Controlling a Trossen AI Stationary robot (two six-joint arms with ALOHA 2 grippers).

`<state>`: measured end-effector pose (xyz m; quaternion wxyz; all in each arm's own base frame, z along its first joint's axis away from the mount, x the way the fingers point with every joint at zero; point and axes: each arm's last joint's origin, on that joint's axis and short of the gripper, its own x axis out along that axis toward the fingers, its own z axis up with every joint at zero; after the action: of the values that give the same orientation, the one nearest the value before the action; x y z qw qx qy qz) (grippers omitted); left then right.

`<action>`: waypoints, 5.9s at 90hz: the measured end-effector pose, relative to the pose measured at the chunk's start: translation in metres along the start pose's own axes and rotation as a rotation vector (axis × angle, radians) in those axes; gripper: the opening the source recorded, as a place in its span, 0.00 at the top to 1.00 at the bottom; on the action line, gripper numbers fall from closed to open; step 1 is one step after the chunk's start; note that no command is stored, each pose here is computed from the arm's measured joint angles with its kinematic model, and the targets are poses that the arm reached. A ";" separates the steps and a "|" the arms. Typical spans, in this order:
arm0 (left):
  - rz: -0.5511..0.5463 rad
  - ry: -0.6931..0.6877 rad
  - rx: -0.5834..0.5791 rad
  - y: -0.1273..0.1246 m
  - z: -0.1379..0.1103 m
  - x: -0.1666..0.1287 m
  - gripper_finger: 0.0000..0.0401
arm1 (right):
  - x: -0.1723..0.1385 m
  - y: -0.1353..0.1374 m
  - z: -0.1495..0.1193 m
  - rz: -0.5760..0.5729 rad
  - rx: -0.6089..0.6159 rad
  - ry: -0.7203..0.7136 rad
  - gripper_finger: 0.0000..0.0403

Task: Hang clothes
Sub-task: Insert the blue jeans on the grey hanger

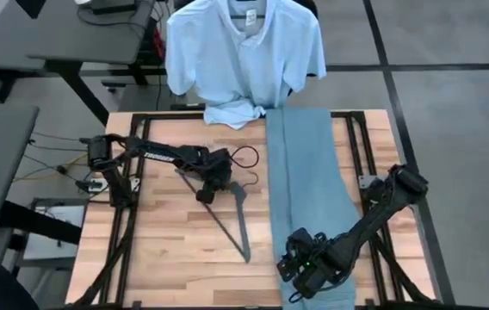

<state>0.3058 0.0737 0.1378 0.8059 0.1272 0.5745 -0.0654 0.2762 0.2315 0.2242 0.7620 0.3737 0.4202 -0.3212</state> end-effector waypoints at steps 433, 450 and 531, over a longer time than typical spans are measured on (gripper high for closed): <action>0.086 0.332 -0.459 0.096 -0.067 -0.019 0.89 | -0.005 0.012 -0.046 0.159 0.001 0.162 0.43; 0.180 0.183 -0.437 0.083 -0.049 -0.074 0.89 | -0.025 0.005 -0.032 0.165 -0.001 0.084 0.43; 0.535 -0.367 -0.125 -0.038 0.017 -0.203 0.90 | -0.126 -0.046 0.145 0.259 0.163 -0.606 0.43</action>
<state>0.2442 0.0238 0.3292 0.8909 0.2101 0.3686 0.1622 0.2414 0.1086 0.3744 0.8543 0.3713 0.0965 -0.3507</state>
